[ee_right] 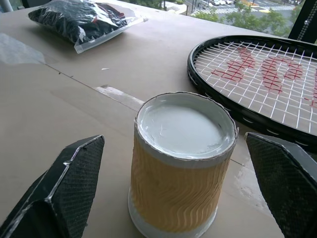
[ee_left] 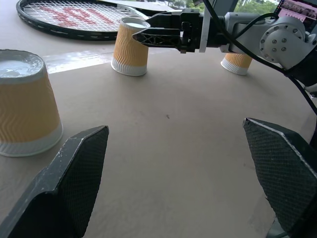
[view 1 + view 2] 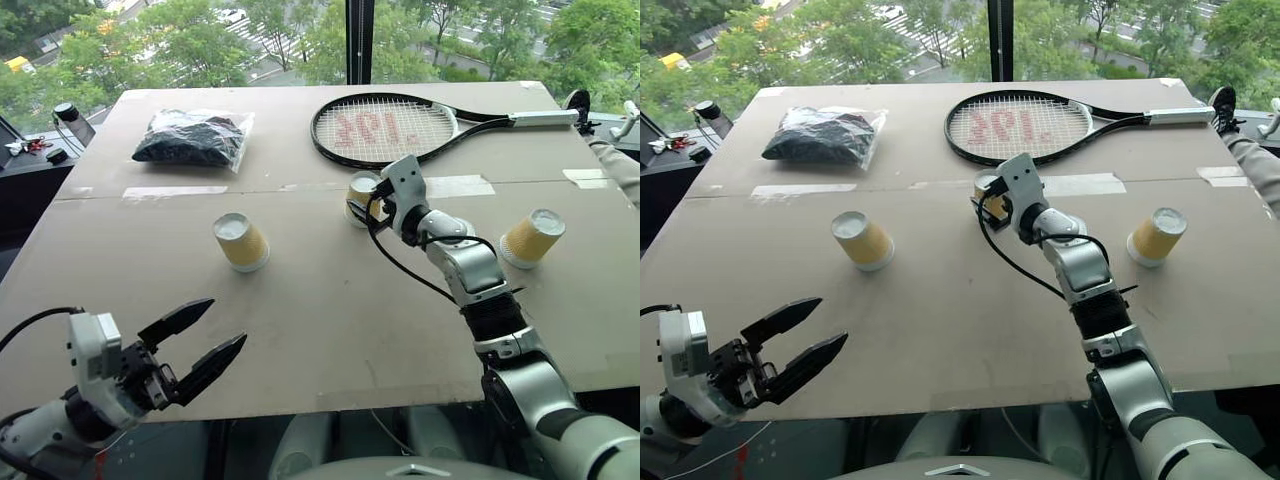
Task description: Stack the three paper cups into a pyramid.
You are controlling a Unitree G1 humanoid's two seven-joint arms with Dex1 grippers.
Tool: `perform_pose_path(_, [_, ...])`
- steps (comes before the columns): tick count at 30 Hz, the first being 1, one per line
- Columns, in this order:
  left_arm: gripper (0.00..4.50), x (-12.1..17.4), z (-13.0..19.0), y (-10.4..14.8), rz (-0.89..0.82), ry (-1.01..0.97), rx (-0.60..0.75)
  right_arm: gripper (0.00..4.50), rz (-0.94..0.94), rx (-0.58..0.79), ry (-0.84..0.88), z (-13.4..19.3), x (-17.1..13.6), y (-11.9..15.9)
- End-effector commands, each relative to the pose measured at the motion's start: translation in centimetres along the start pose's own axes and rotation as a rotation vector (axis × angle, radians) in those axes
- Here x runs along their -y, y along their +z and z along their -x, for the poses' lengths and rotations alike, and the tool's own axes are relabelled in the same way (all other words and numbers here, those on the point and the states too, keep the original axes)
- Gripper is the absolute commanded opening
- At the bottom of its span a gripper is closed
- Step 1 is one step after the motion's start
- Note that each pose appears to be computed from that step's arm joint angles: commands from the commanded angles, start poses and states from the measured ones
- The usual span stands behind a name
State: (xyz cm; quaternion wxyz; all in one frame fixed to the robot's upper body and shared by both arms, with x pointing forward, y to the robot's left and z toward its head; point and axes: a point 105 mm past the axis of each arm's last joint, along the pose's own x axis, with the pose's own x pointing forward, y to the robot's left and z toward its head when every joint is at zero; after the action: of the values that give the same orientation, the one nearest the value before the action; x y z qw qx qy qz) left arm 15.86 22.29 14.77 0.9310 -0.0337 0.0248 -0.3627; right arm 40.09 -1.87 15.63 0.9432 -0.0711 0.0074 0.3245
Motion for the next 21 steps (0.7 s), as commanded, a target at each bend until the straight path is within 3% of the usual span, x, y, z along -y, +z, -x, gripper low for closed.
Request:
perform_pose_path(1, [4.47,0.2,0.4,1.0,-0.054,0.018,0.029,4.5,0.011,0.046,-0.047,-1.1,0.7,1.2])
perform_pose_path(5, [4.47,0.1,0.8,1.0,-0.061,0.034,0.035,4.5,0.003,0.053,-0.071,-1.7,1.4,1.2])
perform_pose_path(10, [4.5,-0.3,1.0,1.9,-0.095,0.034,0.081,2.47,0.008,0.089,-0.027,-1.3,1.3,1.9])
perform_pose_path(15, [4.5,-0.6,0.2,3.1,-0.112,-0.015,0.13,2.47,0.036,0.1,0.038,0.7,1.3,2.2])
perform_pose_path(21, [4.5,-1.2,-0.9,3.8,-0.105,-0.086,0.122,2.47,0.102,0.081,0.252,7.6,0.6,3.0])
